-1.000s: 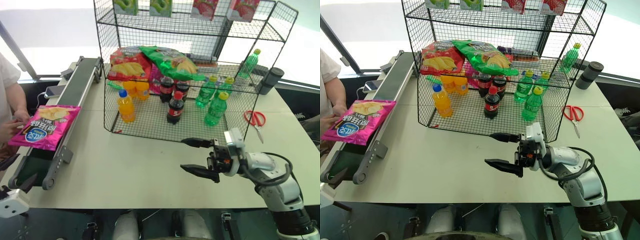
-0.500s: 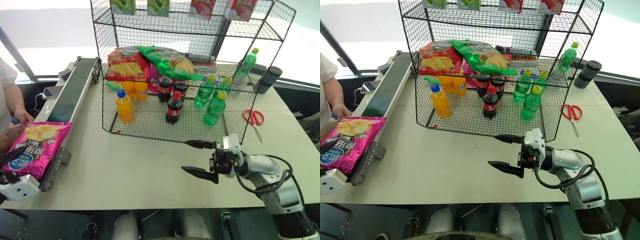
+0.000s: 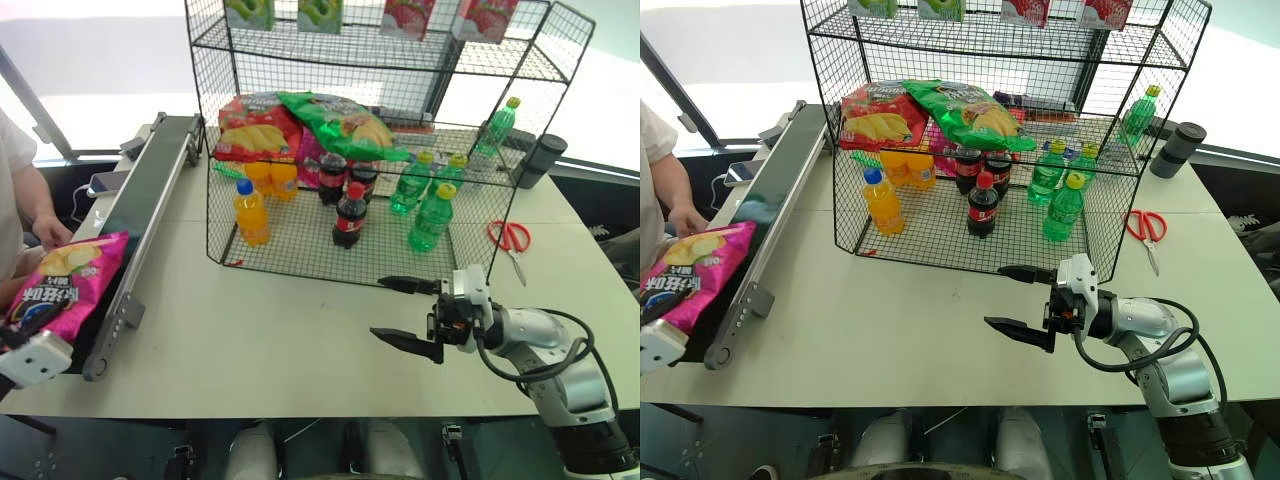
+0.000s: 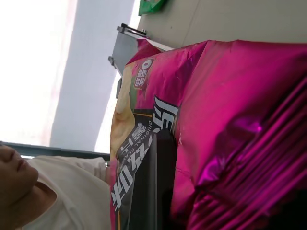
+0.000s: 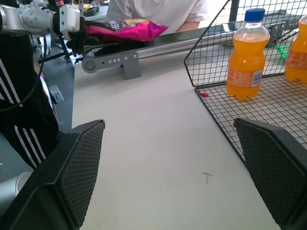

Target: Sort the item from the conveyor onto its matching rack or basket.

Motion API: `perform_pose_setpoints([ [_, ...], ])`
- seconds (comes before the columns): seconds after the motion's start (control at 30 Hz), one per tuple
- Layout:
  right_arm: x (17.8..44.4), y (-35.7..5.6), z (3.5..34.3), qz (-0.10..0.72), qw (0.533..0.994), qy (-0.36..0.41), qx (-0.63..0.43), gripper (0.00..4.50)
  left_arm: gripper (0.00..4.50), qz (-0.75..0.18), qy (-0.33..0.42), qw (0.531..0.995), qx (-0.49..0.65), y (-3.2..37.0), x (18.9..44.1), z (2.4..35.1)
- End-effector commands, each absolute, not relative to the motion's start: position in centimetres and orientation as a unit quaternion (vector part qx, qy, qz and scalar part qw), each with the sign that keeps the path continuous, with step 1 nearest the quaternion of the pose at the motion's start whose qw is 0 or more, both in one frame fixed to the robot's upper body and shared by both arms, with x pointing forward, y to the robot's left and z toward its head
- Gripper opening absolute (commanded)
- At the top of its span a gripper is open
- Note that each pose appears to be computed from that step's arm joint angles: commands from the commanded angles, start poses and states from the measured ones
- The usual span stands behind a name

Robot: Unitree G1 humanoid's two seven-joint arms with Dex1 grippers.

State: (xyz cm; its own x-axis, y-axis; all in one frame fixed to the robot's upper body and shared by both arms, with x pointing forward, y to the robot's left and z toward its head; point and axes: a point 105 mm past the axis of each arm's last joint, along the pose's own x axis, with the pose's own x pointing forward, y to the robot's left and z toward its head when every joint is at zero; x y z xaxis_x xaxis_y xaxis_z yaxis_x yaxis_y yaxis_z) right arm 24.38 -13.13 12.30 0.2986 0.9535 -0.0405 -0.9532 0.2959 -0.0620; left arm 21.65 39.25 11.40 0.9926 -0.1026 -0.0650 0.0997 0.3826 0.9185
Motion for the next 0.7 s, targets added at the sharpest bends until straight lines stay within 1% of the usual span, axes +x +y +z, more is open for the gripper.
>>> perform_pose_setpoints([
  [0.03, 24.5, -13.6, 12.9, 0.585, 0.809, -0.015, -0.049, 4.5, 0.03, -0.045, -0.061, 0.88, 0.469, 38.5, 22.6, 14.7],
  [0.07, 24.6, -13.6, 12.9, 0.585, 0.81, -0.015, -0.049, 4.5, 0.03, -0.056, -0.088, 0.91, 0.401, 37.6, 23.2, 16.3],
  [0.1, 24.7, -13.6, 12.8, 0.584, 0.81, -0.015, -0.049, 4.5, 0.03, -0.082, -0.107, 0.943, 0.304, 36.5, 23.7, 17.8],
  [0.13, 24.8, -13.7, 12.8, 0.584, 0.81, -0.014, -0.049, 4.5, 0.03, -0.116, -0.116, 0.959, 0.231, 35.4, 23.9, 18.6],
  [0.2, 24.9, -13.8, 12.8, 0.584, 0.81, -0.013, -0.05, 4.5, 0.03, -0.186, -0.149, 0.966, 0.102, 32.8, 24.3, 21.9],
  [0.23, 25.0, -13.9, 12.8, 0.584, 0.81, -0.013, -0.051, 4.5, 0.03, -0.229, -0.158, 0.958, 0.066, 31.3, 24.3, 23.5],
  [0.3, 25.1, -14.0, 12.8, 0.584, 0.81, -0.012, -0.051, 4.5, 0.03, -0.282, -0.153, 0.947, 0.024, 29.3, 24.1, 25.0],
  [0.4, 25.1, -14.0, 13.0, 0.587, 0.809, -0.009, -0.042, 4.5, 0.03, -0.369, -0.084, 0.917, -0.129, 26.9, 22.6, 24.7],
  [0.43, 25.1, -14.0, 13.1, 0.588, 0.808, -0.006, -0.036, 4.5, 0.03, -0.389, -0.063, 0.904, -0.164, 26.6, 21.9, 24.4],
  [0.5, 24.8, -13.9, 13.2, 0.594, 0.804, 0.001, -0.026, 4.5, 0.03, -0.408, -0.029, 0.891, -0.197, 26.5, 20.9, 23.6],
  [0.53, 24.5, -13.9, 13.3, 0.598, 0.801, 0.012, -0.007, 4.5, 0.03, -0.426, -0.005, 0.871, -0.247, 26.1, 20.1, 23.3],
  [0.6, 23.7, -13.7, 13.4, 0.61, 0.792, 0.031, 0.018, 4.5, 0.03, -0.454, 0.015, 0.842, -0.292, 25.1, 19.2, 23.2],
  [0.67, 23.5, -13.6, 13.4, 0.612, 0.789, 0.041, 0.022, 4.5, 0.03, -0.469, 0.02, 0.826, -0.312, 24.1, 19.1, 23.2],
  [0.7, 23.3, -13.4, 13.2, 0.614, 0.787, 0.056, 0.031, 4.5, 0.03, -0.479, 0.02, 0.808, -0.342, 23.4, 19.0, 23.3],
])
